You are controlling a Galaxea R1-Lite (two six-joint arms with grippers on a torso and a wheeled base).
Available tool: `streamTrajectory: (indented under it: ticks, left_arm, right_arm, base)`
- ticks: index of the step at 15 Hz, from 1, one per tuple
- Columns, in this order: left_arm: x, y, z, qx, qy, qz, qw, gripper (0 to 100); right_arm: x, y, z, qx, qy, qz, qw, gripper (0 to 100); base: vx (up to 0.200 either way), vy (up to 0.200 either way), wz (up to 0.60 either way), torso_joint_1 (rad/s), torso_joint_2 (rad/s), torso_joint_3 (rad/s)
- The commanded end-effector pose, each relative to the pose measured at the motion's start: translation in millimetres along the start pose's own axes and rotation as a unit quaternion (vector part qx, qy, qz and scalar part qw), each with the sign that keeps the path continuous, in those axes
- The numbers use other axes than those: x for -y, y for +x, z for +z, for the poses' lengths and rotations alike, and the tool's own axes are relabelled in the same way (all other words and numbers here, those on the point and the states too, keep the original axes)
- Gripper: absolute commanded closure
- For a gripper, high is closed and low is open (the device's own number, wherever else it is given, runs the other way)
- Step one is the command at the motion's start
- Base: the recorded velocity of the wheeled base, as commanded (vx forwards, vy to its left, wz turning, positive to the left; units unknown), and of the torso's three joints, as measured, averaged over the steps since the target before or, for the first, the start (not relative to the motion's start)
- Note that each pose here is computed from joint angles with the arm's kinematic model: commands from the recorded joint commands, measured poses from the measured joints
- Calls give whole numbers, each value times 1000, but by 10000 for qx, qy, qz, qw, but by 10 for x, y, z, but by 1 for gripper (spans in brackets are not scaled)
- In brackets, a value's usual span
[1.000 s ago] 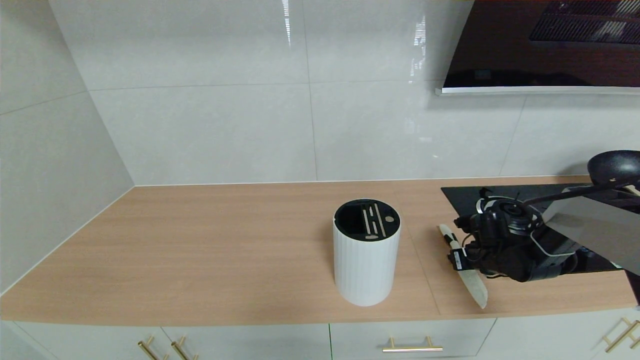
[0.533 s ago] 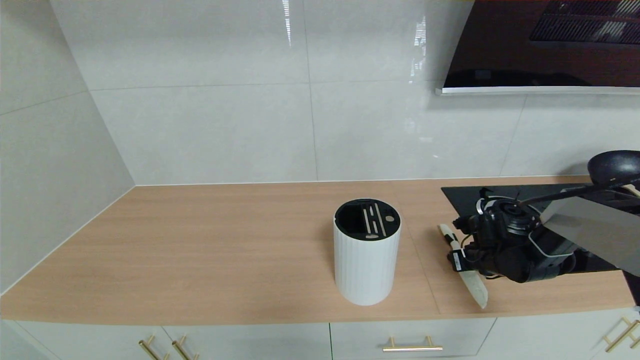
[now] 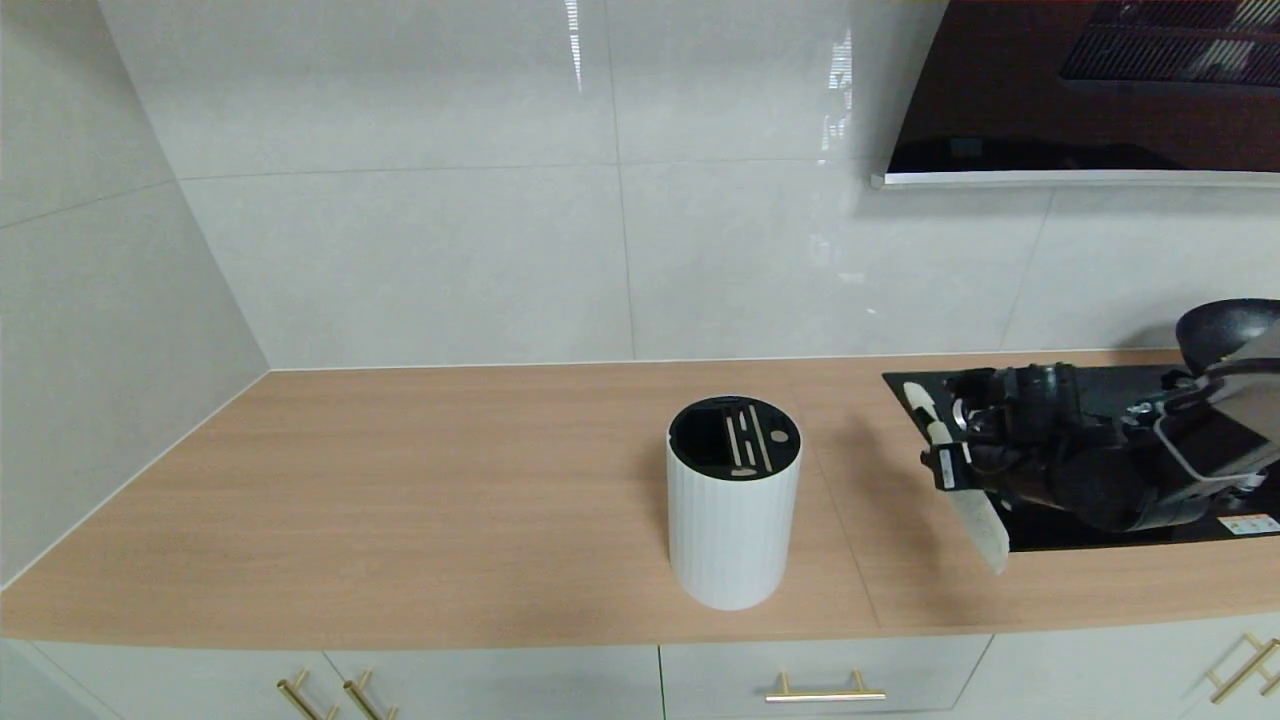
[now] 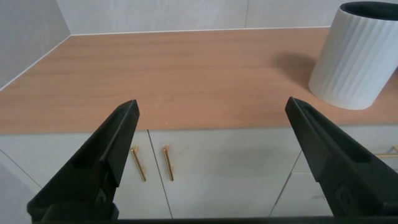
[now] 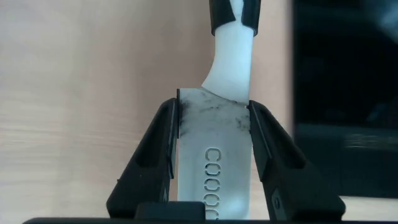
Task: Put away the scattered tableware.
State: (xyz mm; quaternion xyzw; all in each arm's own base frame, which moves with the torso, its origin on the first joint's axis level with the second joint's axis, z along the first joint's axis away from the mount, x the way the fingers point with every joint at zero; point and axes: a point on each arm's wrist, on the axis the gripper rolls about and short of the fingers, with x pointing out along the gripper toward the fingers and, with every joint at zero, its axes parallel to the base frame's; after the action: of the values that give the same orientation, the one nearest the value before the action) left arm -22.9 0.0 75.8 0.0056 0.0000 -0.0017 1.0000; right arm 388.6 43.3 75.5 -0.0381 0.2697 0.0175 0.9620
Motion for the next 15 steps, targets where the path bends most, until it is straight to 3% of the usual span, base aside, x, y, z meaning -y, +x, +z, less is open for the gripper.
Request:
streamTrajectory:
  ticks: [1, 6, 7, 8, 9, 10, 11, 13, 14, 15]
  left_arm:
    - [0, 1, 0, -8, -3, 2, 10000, 0]
    - [-1, -2, 16, 31, -3, 10, 10000, 0]
    - [1, -44, 173, 261, -69, -82, 9996, 0]
    - [5, -91, 493, 432, -220, -440, 9979, 0]
    - [9, -67, 750, 351, -314, -772, 9959, 0]
    - [27, 59, 1143, 132, -436, -1266, 9909, 0]
    - [53, 310, 1401, -251, -488, -1685, 9842, 0]
    - [97, 892, 1652, -1036, -632, -2128, 9695, 0]
    - [158, 1242, 1697, -1453, -707, -2364, 9581, 0]
    - [317, 1585, 1650, -1833, -802, -2751, 9404, 0]
  right_arm:
    - [-38, -921, 574, 1094, 47, 164, 9939, 100]
    - [-449, -1798, 875, 1839, 10, 969, 9782, 100]
    - [-516, -1939, 907, 1997, -10, 1088, 9738, 100]
    - [-585, -2046, 918, 2101, -36, 1205, 9702, 100]
    - [-635, -2109, 918, 2152, -64, 1323, 9675, 100]
    - [-736, -2174, 889, 2159, -120, 1496, 9648, 100]
    - [-810, -2190, 854, 2119, -161, 1540, 9650, 100]
    - [-963, -2226, 777, 2016, -166, 1689, 9647, 100]
    - [-1074, -2274, 741, 1974, -154, 1904, 9615, 100]
    - [-1190, -2301, 695, 1885, -86, 2126, 9587, 100]
  base:
    - [0, 0, 0, 0, 0, 0]
    - [0, 0, 0, 0, 0, 0]
    - [0, 0, 0, 0, 0, 0]
    - [0, 0, 0, 0, 0, 0]
    - [0, 0, 0, 0, 0, 0]
    - [0, 0, 0, 0, 0, 0]
    - [0, 0, 0, 0, 0, 0]
    - [0, 0, 0, 0, 0, 0]
    - [0, 0, 0, 0, 0, 0]
    - [0, 0, 0, 0, 0, 0]
